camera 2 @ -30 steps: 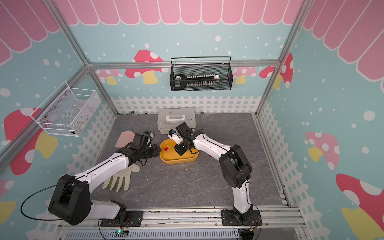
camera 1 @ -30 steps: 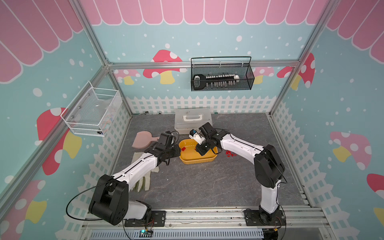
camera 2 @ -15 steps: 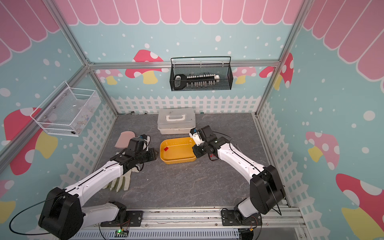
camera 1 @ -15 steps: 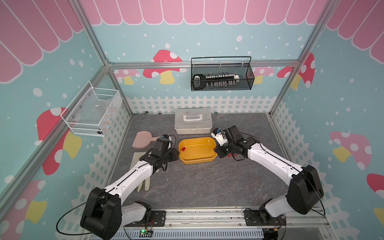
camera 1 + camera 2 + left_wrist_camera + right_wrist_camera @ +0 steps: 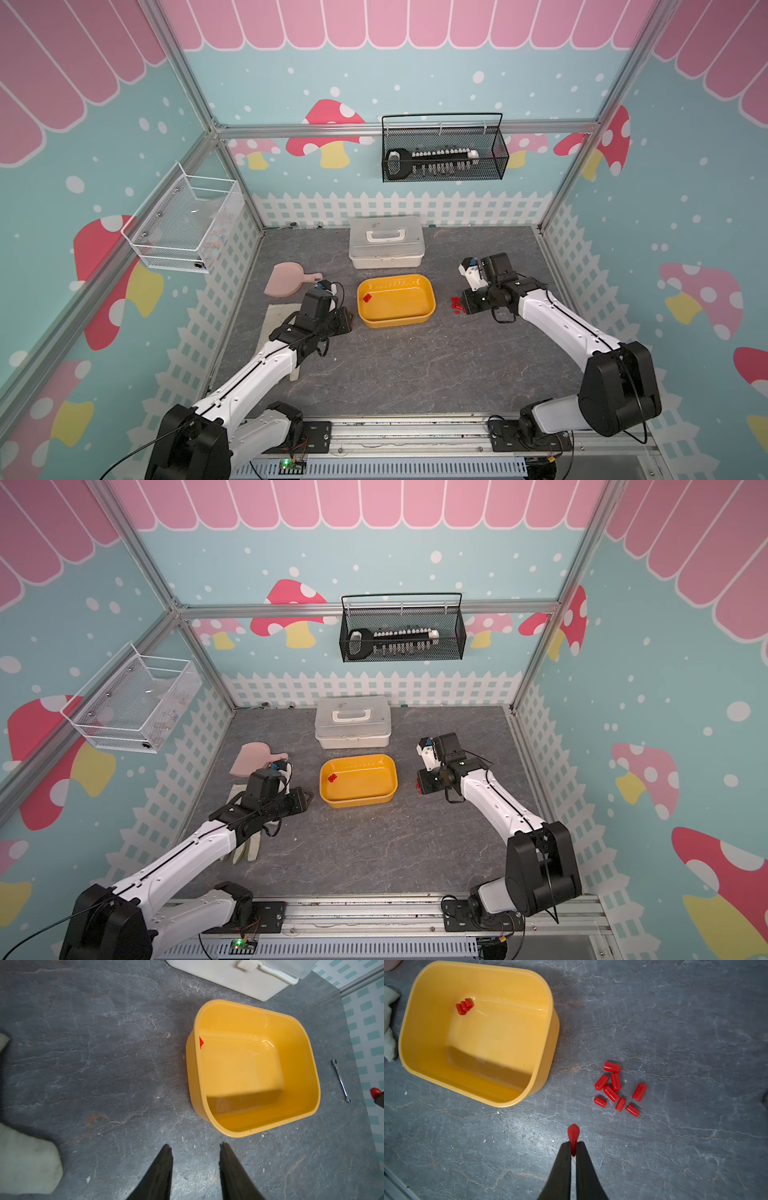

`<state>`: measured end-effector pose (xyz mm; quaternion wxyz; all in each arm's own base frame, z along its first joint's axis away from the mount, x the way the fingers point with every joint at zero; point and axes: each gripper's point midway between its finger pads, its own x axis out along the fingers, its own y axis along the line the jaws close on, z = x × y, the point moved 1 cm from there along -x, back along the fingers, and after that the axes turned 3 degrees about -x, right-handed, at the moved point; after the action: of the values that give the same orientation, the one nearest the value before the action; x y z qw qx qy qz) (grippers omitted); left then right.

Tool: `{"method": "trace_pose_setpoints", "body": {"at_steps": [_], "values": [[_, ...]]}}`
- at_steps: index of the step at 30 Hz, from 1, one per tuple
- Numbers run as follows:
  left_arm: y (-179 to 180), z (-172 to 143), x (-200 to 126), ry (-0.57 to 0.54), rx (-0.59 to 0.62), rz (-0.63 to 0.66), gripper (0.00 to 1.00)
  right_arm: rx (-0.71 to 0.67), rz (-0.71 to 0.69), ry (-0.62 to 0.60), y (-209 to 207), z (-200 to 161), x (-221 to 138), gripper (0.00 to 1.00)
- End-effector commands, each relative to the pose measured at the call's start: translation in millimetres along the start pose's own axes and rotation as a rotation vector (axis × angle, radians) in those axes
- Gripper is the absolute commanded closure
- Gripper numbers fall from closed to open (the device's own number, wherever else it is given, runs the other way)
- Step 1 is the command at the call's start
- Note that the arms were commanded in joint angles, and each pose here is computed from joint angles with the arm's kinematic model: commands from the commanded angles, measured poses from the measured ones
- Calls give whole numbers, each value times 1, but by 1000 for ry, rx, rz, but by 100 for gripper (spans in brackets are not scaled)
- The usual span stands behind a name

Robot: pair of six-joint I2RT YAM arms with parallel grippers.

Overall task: Take the screw protection sleeves out of the storage box
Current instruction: Place the screw protection sleeve at the center of the board.

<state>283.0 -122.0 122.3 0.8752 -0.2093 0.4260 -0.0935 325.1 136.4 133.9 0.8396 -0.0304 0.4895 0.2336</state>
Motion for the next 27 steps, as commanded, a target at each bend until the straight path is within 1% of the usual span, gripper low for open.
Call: {"method": "trace_pose_setpoints", "body": {"at_steps": [1,8,21,27], "values": [[0,-2,-2,-1,-4,-8,60,24,-15,40,-10,-13,8,89],[-3,-4,0,10,-18,-27,60,69,-43,108,-26,-31,24,89],[-8,0,4,19,-14,-36,60,133,-81,189,-48,-56,44,87],[-8,-1,6,28,-10,-33,59,149,-82,212,-55,-61,56,87]]}}
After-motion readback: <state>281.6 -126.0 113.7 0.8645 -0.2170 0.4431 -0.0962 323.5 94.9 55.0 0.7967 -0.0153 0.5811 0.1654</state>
